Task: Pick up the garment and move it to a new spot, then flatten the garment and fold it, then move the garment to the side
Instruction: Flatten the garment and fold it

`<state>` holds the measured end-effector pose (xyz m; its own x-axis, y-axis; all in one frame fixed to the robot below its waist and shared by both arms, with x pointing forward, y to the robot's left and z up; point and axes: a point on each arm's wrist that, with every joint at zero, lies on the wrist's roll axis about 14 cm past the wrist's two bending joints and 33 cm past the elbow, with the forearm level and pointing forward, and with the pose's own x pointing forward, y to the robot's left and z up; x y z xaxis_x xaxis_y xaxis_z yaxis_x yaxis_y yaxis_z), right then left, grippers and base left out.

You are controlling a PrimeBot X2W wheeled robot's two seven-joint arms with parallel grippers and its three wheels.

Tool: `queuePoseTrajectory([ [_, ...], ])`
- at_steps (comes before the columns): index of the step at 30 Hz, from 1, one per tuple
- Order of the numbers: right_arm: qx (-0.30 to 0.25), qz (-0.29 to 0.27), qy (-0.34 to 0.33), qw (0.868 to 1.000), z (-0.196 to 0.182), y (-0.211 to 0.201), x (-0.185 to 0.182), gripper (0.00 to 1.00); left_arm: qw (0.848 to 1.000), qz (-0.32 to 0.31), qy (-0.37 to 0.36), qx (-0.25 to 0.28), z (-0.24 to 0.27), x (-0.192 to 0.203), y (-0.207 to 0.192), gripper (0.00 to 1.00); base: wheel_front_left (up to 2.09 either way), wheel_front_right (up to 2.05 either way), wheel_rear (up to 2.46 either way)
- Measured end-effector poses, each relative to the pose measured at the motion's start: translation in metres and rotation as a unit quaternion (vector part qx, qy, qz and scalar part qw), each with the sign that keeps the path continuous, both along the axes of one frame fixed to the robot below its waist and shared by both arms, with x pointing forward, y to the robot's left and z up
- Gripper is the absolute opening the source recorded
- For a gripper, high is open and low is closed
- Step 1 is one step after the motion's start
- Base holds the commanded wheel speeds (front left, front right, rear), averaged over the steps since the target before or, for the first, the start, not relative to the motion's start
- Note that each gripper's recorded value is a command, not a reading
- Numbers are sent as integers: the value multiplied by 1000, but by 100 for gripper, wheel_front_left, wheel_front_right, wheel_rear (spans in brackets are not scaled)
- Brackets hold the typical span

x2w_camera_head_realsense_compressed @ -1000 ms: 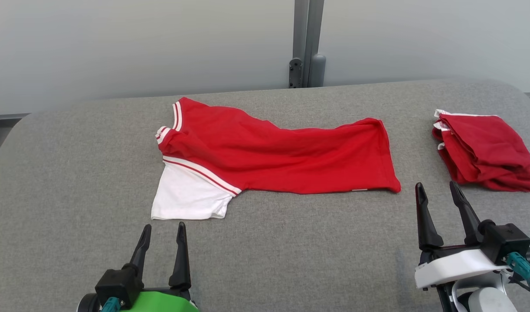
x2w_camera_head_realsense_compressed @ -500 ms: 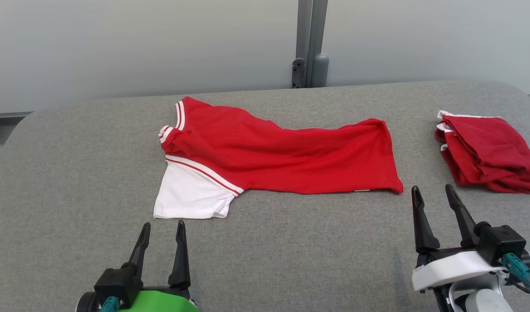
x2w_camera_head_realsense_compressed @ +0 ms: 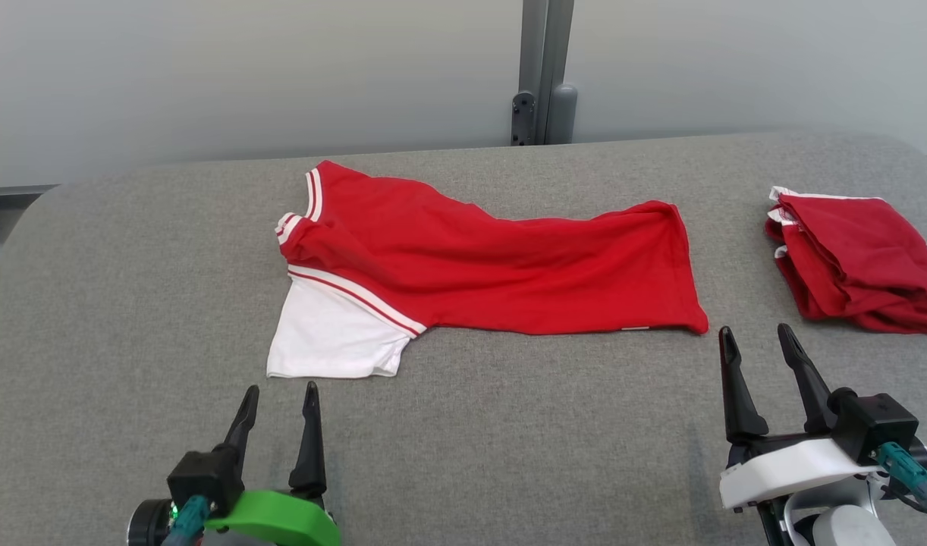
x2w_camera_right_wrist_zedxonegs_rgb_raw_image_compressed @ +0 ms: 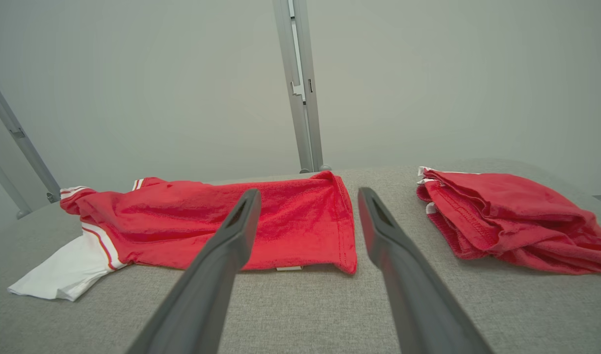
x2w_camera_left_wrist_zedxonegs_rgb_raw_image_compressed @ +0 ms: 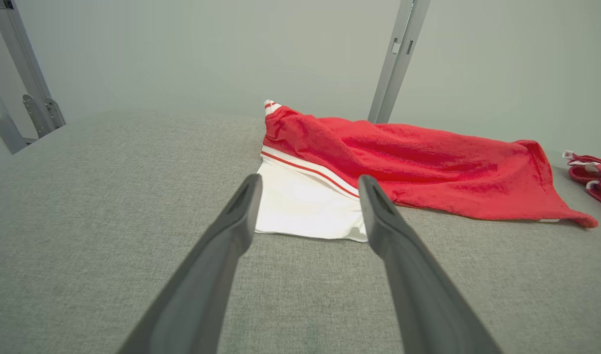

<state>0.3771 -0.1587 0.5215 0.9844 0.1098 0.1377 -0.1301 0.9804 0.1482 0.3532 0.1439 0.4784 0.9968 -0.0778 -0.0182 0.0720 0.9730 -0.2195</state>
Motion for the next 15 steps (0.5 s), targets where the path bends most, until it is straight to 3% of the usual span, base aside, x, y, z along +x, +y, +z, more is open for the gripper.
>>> queuePoseTrajectory([
  [7, 0, 3, 7, 1000, -5, 2, 7, 100, 995, -17, 100, 20, -36, 28, -1, 100, 0, 0, 0],
  [15, -1, -8, 17, 1000, -11, -5, 11, 100, 982, 31, 185, -3, -66, 58, 18, 100, 0, 0, 0],
])
